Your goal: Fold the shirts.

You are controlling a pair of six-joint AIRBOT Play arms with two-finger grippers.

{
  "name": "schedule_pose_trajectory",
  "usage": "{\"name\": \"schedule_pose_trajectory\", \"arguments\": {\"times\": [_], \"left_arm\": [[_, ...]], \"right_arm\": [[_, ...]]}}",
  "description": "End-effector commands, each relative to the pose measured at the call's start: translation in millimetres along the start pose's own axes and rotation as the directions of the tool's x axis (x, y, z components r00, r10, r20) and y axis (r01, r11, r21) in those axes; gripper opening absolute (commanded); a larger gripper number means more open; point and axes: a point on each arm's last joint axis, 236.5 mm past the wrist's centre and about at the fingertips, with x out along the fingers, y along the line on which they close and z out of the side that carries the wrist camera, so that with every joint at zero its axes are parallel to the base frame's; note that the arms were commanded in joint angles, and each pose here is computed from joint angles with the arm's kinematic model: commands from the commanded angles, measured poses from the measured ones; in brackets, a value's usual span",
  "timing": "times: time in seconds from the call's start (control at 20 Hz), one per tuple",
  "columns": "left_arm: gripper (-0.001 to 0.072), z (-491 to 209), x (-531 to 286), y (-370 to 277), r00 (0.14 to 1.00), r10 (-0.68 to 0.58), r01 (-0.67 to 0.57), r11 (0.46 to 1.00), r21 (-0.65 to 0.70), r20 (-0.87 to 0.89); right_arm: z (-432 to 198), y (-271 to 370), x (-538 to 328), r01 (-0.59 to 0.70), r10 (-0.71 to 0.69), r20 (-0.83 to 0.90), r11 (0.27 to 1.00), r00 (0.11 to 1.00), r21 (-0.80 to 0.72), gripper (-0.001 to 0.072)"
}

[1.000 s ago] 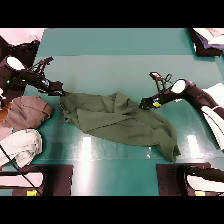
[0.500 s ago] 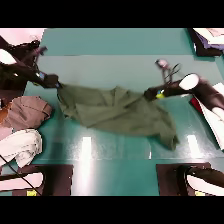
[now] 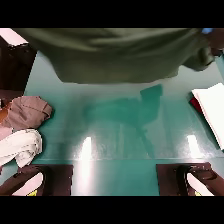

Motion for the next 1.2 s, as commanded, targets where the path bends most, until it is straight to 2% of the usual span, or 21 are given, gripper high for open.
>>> {"name": "schedule_pose_trajectory", "arguments": {"times": [0.0, 0.2, 0.3, 0.4, 0.5, 0.6, 0.7, 0.8, 0.95, 1.15], "left_arm": [[0.0023, 67.5, -85.5, -34.8, 0.971, 0.020, -0.045, 0.994, 0.099, 0.240], [0.0023, 96.0, -135.2, -79.2, 0.926, -0.079, 0.030, 0.990, 0.138, 0.369], [0.0023, 92.7, -135.4, -81.1, 0.930, -0.085, 0.036, 0.989, 0.142, 0.357], [0.0023, 75.1, -111.5, -60.2, 0.957, -0.035, 0.000, 0.993, 0.119, 0.288], [0.0023, 37.3, -64.7, -29.3, 0.989, 0.012, -0.022, 0.997, 0.069, 0.147], [0.0023, -21.2, -9.2, -5.1, 0.998, 0.002, -0.002, 1.000, 0.000, -0.058], [0.0023, -91.8, 46.8, 11.4, 0.962, -0.059, 0.033, 0.994, -0.101, -0.265], [0.0023, -162.2, 97.1, 24.6, 0.899, -0.128, 0.040, 0.976, -0.214, -0.418], [0.0024, -243.0, 164.0, 47.4, 0.829, -0.187, -0.001, 0.943, -0.334, -0.528], [0.0030, -295.7, 220.3, 68.4, 0.814, -0.202, -0.060, 0.903, -0.425, -0.545]], "right_arm": [[38.6, 23.0, -67.8, 0.016, -0.012, 0.097, 0.999, 0.995, -0.042, 0.0012], [62.8, 25.2, -109.7, 0.078, -0.072, 0.150, 0.996, 0.986, -0.033, 0.0012], [53.2, 16.2, -108.2, 0.100, -0.101, 0.060, 0.995, 0.993, 0.013, 0.0012], [24.7, 3.8, -87.9, 0.101, -0.091, -0.113, 0.992, 0.989, 0.081, 0.0012], [-22.2, -7.6, -56.0, 0.092, -0.035, -0.333, 0.983, 0.942, 0.159, 0.0013], [-80.5, -10.3, -18.2, 0.069, 0.056, -0.532, 0.975, 0.845, 0.213, 0.0012], [-144.1, -14.3, 24.0, 0.065, 0.126, -0.672, 0.966, 0.730, 0.252, 0.0012], [-197.3, -32.1, 63.4, 0.111, 0.120, -0.738, 0.960, 0.665, 0.256, 0.0013], [-257.3, -62.9, 120.2, 0.195, 0.106, -0.749, 0.933, 0.653, 0.302, 0.0014], [-289.2, -85.0, 172.7, 0.239, 0.088, -0.709, 0.907, 0.700, 0.348, 0.0022]]}}
